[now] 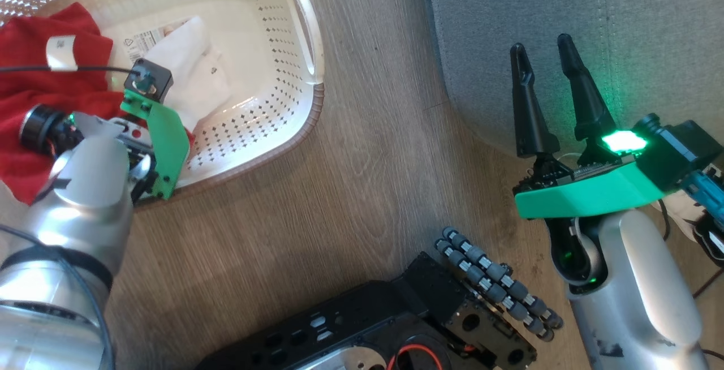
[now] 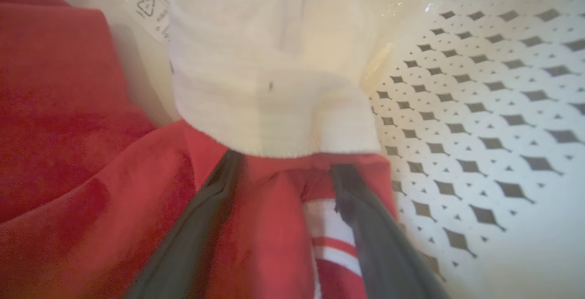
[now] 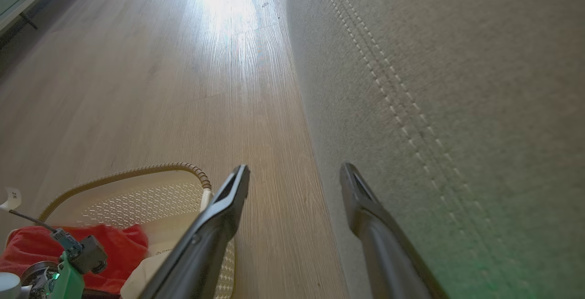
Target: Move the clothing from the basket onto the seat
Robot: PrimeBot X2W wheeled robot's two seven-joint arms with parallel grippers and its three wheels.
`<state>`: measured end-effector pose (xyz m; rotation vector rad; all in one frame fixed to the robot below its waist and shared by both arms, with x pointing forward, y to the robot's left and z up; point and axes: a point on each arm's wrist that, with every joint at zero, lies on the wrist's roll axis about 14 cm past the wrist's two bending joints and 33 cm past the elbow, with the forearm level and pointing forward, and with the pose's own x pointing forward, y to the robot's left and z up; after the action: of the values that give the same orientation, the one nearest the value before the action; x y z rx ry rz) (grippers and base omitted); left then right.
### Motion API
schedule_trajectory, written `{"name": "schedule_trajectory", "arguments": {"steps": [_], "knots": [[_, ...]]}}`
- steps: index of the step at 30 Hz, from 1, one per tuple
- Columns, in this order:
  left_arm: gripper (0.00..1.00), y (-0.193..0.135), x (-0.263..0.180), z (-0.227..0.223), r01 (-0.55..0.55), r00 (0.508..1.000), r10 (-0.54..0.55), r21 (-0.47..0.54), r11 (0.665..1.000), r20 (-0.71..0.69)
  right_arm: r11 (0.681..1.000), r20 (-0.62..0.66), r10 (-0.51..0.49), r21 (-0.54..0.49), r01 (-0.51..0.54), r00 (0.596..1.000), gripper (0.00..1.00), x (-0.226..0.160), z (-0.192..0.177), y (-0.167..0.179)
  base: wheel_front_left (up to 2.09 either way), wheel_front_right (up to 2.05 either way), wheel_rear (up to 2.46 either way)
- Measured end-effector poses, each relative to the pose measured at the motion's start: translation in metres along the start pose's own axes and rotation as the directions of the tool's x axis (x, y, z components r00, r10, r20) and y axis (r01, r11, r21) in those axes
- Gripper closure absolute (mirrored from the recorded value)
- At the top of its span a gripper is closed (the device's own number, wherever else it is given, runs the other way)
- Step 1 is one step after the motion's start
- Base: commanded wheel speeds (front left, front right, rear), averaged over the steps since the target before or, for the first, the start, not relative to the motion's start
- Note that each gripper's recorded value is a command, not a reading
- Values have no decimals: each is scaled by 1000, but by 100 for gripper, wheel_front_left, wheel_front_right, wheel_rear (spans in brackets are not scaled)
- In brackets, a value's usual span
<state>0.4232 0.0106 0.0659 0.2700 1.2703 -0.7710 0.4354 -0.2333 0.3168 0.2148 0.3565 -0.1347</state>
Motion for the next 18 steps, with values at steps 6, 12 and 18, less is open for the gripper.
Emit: {"name": "schedule_trajectory", "arguments": {"steps": [6, 12, 18], "knots": [[0, 17, 1, -4, -27, 999, 29, 47, 999, -45, 1000, 3, 0, 5, 0, 1000, 0, 1, 0, 0, 0, 0, 0], [0, 26, 2, -7, -43, 996, 50, 97, 994, -74, 1000, -3, 0, 13, 0, 1000, 0, 2, -3, 1, 0, 0, 0], [100, 28, 2, -11, -45, 993, 56, 107, 993, -107, 1000, -1, 5, 10, -5, 1000, 0, 1, -2, 2, 0, 0, 0]]}}
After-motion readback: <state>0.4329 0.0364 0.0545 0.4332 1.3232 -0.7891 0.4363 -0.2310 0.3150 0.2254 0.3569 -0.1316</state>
